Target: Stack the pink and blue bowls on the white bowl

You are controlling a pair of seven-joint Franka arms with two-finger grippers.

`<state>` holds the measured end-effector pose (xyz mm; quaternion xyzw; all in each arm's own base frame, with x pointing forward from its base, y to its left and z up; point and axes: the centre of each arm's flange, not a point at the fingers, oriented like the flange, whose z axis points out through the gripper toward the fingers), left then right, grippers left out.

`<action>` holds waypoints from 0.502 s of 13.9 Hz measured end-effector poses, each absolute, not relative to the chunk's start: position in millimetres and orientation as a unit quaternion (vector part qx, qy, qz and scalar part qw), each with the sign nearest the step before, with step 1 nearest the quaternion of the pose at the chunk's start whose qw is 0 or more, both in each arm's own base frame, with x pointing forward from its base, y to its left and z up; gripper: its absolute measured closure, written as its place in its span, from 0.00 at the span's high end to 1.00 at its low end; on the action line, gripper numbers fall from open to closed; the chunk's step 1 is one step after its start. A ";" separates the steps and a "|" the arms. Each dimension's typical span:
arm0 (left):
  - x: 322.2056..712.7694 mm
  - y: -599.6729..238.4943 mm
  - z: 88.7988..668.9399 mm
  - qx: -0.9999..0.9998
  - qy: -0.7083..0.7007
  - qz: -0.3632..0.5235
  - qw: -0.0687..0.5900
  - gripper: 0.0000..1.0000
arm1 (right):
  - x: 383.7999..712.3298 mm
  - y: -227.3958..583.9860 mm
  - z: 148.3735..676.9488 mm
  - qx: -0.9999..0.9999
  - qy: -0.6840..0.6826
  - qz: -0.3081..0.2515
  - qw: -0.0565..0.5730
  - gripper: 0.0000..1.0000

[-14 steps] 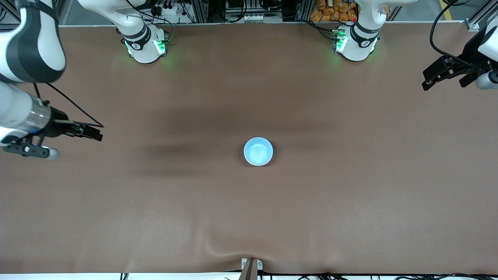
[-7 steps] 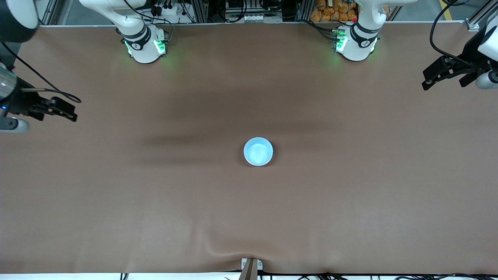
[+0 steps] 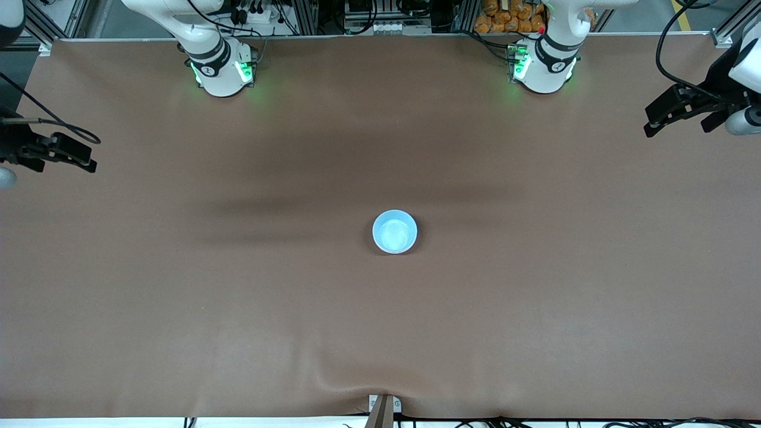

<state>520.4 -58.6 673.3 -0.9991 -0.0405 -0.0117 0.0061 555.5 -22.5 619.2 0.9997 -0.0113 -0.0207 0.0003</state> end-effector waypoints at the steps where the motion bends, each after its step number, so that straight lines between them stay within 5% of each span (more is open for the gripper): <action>1: 520.3 -58.7 673.5 -0.999 -0.040 -0.012 0.006 1.00 | 553.8 -21.9 621.2 1.000 -0.011 -0.021 -0.001 1.00; 7: 518.8 -58.4 675.9 -0.999 -0.039 -0.014 0.006 1.00 | 550.5 -17.6 620.6 0.999 -0.010 -0.032 -0.019 1.00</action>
